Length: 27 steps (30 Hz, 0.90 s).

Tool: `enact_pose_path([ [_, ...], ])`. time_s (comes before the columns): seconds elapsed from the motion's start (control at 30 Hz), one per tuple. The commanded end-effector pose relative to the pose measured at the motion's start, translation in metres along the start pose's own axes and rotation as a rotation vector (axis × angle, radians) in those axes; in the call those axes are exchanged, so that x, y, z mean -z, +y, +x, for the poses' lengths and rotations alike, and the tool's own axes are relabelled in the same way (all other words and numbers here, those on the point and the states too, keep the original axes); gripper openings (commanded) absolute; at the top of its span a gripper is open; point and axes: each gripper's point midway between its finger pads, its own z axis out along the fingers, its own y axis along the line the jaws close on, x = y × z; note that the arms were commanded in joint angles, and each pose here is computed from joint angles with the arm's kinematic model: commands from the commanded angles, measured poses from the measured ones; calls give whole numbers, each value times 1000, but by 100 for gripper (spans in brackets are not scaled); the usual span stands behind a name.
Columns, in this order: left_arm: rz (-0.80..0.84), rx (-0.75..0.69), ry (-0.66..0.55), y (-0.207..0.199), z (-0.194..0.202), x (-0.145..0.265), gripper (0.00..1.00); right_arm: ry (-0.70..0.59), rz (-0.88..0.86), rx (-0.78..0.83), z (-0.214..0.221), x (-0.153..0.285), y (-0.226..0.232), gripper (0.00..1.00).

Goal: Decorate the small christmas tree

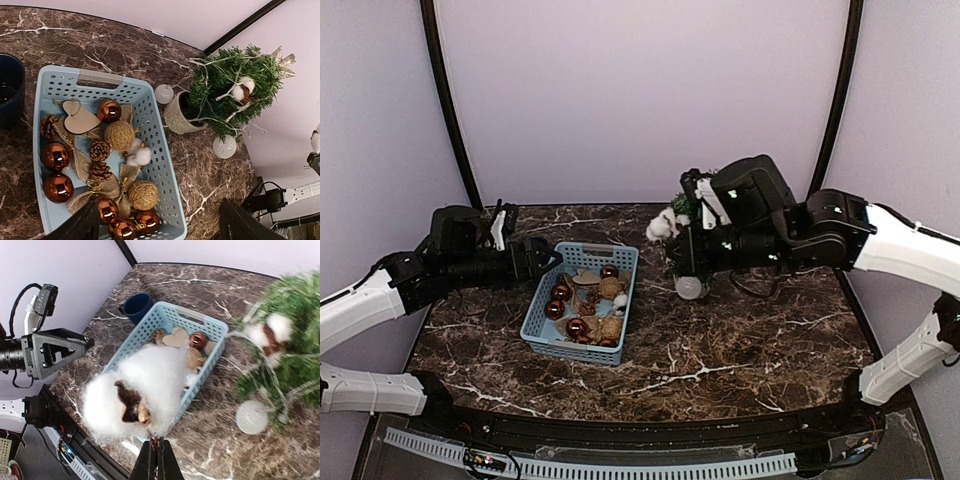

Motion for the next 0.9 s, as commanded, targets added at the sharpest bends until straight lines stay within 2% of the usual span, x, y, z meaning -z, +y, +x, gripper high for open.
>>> enact_pose_path([
  [0.0, 23, -60, 22, 4, -8, -1, 85, 112, 117, -16, 37, 17, -63, 0],
  [0.23, 3, -120, 40, 16, -15, -8, 85, 158, 108, -89, 64, 16, -115, 0],
  [0.47, -42, -154, 45, 33, -17, -6, 85, 177, 173, -102, 70, -8, -155, 0],
  [0.87, -70, -193, 67, 45, -11, -8, 85, 172, 228, -115, 55, -39, -177, 0],
])
